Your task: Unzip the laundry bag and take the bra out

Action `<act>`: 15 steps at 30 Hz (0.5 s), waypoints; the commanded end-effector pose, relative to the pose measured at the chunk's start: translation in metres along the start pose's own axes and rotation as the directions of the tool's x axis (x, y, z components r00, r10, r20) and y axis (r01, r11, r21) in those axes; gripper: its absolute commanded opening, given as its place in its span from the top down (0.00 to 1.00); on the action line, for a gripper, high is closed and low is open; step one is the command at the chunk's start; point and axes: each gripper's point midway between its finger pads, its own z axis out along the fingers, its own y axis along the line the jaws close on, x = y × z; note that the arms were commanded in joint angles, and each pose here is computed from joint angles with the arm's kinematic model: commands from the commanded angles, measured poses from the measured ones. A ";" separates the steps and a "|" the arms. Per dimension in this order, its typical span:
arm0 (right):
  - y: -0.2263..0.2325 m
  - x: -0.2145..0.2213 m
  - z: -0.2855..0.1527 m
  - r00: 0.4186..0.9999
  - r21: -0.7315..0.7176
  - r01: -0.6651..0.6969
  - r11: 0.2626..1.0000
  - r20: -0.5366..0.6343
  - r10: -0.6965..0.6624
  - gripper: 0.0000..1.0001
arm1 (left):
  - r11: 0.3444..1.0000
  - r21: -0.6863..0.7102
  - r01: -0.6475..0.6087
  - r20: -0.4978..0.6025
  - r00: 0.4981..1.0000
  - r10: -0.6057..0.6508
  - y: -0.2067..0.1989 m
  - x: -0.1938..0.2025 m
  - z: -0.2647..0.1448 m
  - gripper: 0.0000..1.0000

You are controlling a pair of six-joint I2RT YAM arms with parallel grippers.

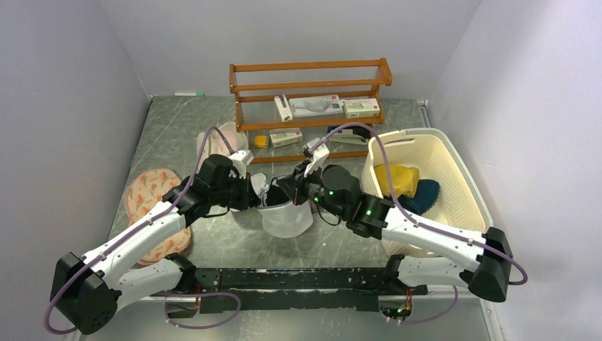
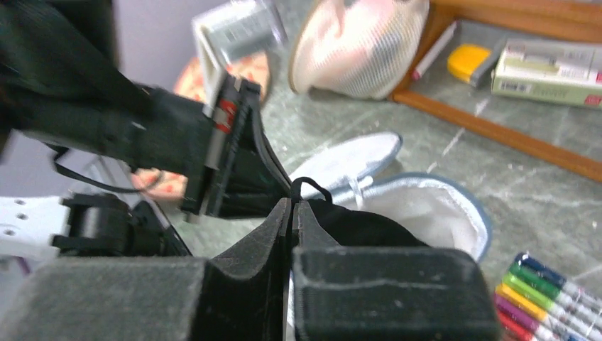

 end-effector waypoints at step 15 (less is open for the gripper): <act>0.028 -0.134 -0.030 0.931 -0.045 -0.025 0.999 0.364 0.039 1.00 | 0.999 0.039 -0.011 0.037 0.999 0.010 -0.011 -0.008 -0.003 0.93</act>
